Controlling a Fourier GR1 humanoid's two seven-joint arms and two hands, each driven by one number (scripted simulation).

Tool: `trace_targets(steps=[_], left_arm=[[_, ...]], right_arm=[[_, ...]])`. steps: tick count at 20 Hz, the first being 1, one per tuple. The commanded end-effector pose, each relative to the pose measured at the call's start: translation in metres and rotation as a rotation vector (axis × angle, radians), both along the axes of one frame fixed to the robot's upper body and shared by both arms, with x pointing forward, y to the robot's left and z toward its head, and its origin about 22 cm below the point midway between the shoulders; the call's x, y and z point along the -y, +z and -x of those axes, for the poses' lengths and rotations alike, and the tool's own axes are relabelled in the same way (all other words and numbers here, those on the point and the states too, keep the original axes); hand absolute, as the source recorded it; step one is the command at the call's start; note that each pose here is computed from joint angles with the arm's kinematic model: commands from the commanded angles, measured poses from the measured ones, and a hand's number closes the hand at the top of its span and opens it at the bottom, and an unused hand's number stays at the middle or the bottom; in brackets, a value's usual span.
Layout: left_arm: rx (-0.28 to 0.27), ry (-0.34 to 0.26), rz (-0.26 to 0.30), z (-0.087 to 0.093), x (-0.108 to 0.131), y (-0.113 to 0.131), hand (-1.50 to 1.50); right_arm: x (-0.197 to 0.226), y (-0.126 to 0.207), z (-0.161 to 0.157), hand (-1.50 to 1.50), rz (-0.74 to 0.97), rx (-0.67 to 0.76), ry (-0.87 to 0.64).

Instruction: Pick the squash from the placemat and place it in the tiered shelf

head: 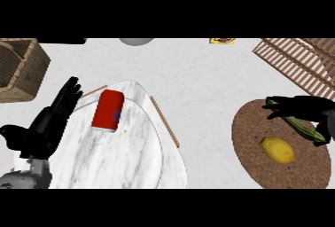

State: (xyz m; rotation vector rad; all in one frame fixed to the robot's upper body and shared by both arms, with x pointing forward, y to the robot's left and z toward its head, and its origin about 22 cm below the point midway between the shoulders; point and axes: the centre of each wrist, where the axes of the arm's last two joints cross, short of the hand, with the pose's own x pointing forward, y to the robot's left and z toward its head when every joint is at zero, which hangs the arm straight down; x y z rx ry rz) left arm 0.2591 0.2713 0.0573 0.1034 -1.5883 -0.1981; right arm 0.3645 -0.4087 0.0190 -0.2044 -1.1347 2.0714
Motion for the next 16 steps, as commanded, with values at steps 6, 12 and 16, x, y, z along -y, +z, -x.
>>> trace_targets(steps=[6, 12, 16], left_arm=[[0.009, -0.003, -0.009, -0.007, -0.009, 0.015, 0.00], [-0.017, -0.008, -0.001, 0.002, 0.008, 0.005, 0.00], [-0.005, -0.009, -0.006, -0.001, -0.002, 0.006, 0.00]], right_arm=[[-0.017, -0.019, 0.000, 1.50, -0.150, 0.114, 0.096], [-0.002, 0.013, -0.010, 1.50, -0.369, 0.206, 0.082], [-0.043, 0.016, -0.037, 1.50, -0.442, 0.261, -0.498]])
